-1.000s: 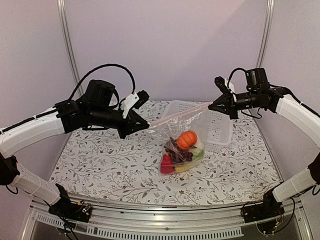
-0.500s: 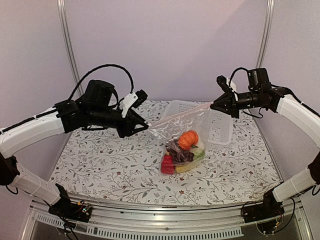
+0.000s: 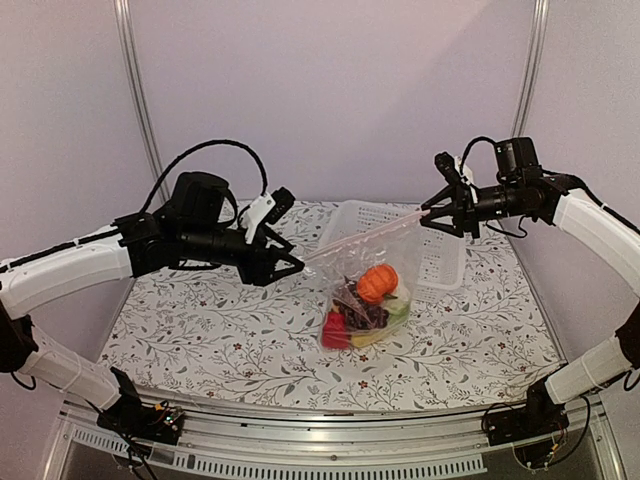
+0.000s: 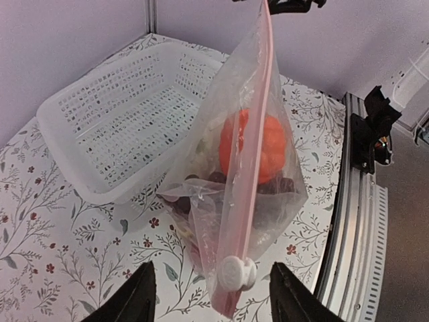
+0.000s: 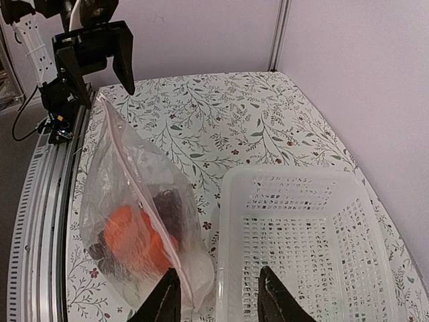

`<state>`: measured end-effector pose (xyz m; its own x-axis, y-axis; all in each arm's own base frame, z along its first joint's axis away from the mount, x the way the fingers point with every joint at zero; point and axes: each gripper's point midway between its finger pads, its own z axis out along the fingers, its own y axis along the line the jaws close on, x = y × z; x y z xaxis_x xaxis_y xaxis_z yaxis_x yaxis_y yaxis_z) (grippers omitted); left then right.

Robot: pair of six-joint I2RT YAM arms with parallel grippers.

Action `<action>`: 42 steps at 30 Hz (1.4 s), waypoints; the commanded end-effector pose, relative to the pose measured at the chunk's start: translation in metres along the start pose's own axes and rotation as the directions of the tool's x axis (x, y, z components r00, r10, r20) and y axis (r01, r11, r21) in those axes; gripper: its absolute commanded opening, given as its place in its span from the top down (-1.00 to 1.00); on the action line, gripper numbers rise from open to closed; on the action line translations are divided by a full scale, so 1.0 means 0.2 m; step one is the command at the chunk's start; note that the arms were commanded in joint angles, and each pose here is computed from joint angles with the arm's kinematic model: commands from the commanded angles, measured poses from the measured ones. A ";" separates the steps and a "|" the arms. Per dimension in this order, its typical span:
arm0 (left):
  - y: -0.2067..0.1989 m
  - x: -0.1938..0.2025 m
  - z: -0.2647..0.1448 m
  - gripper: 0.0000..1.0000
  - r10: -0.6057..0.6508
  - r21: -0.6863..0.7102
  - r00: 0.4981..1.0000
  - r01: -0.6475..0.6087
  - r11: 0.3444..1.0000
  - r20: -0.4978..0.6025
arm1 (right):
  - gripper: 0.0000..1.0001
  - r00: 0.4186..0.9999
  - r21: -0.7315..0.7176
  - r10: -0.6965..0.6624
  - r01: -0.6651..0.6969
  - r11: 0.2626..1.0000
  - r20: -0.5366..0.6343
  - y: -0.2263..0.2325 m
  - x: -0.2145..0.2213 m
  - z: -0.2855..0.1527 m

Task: Place the food in the zip-top bag and seal the zipper
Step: Adjust the zipper food storage bag at the center of the board.

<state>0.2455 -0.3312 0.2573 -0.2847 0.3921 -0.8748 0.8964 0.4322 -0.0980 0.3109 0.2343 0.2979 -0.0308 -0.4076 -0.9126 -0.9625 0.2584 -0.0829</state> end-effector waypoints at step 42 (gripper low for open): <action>0.65 -0.32 -0.18 1.00 0.050 -0.512 0.996 -0.080 0.855 -0.072 | -0.06 0.999 -0.068 0.033 -0.032 0.997 0.010 -0.08 -0.17 0.12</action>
<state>0.3554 -0.3166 0.2592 -0.3254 0.5236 -0.7874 0.7346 0.6643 0.1381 0.3358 0.2715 0.3085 -0.0632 -0.3954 -0.9163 -0.9817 0.1901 -0.0143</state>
